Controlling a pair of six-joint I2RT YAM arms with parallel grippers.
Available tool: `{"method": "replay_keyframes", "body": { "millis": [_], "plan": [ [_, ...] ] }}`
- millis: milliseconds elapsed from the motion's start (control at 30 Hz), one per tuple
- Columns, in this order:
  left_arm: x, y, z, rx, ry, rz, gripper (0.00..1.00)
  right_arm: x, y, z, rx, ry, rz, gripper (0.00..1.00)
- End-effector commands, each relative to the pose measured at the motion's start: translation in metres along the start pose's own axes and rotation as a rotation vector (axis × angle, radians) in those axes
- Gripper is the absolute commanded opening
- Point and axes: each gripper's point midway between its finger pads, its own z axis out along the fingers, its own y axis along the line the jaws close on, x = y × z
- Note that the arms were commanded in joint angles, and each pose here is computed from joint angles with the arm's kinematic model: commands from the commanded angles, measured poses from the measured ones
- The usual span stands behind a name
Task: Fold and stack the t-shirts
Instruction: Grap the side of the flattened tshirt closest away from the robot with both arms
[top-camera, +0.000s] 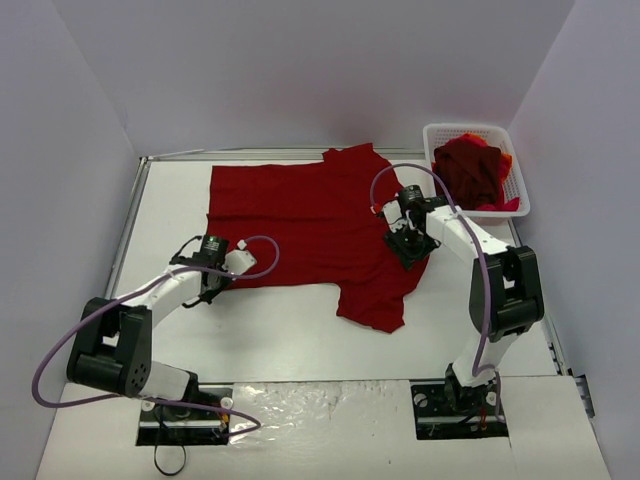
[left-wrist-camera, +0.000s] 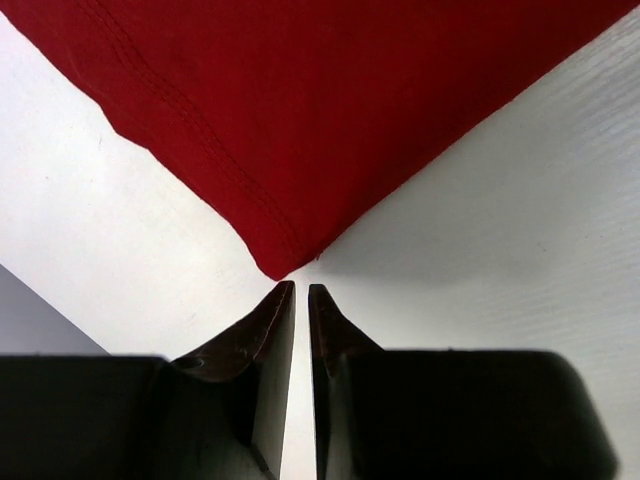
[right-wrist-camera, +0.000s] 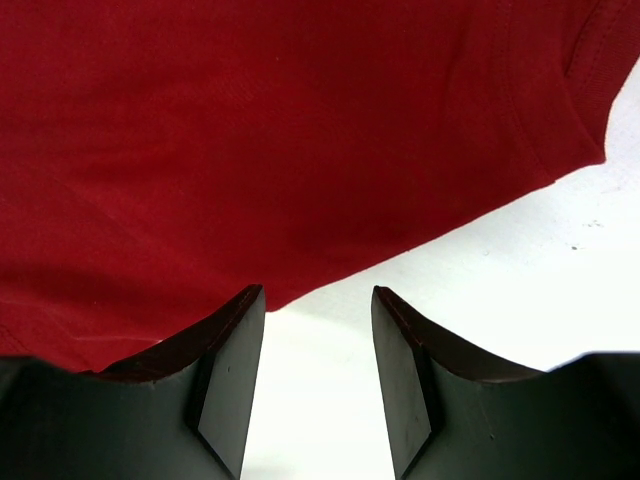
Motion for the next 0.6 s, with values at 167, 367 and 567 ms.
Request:
{"method": "replay_keyframes", "body": {
  "millis": [167, 367, 567],
  "plan": [
    [0.002, 0.01, 0.004, -0.071, 0.005, 0.022, 0.11, 0.007, -0.001, 0.003, 0.0, 0.038, 0.022, 0.43],
    [0.0, 0.017, 0.012, -0.109, 0.012, 0.019, 0.11, 0.01, -0.002, 0.005, 0.003, 0.049, 0.023, 0.44],
    [-0.005, 0.018, 0.002, -0.116, -0.016, 0.02, 0.18, 0.013, -0.004, 0.009, 0.01, 0.066, 0.021, 0.44]
  ]
}}
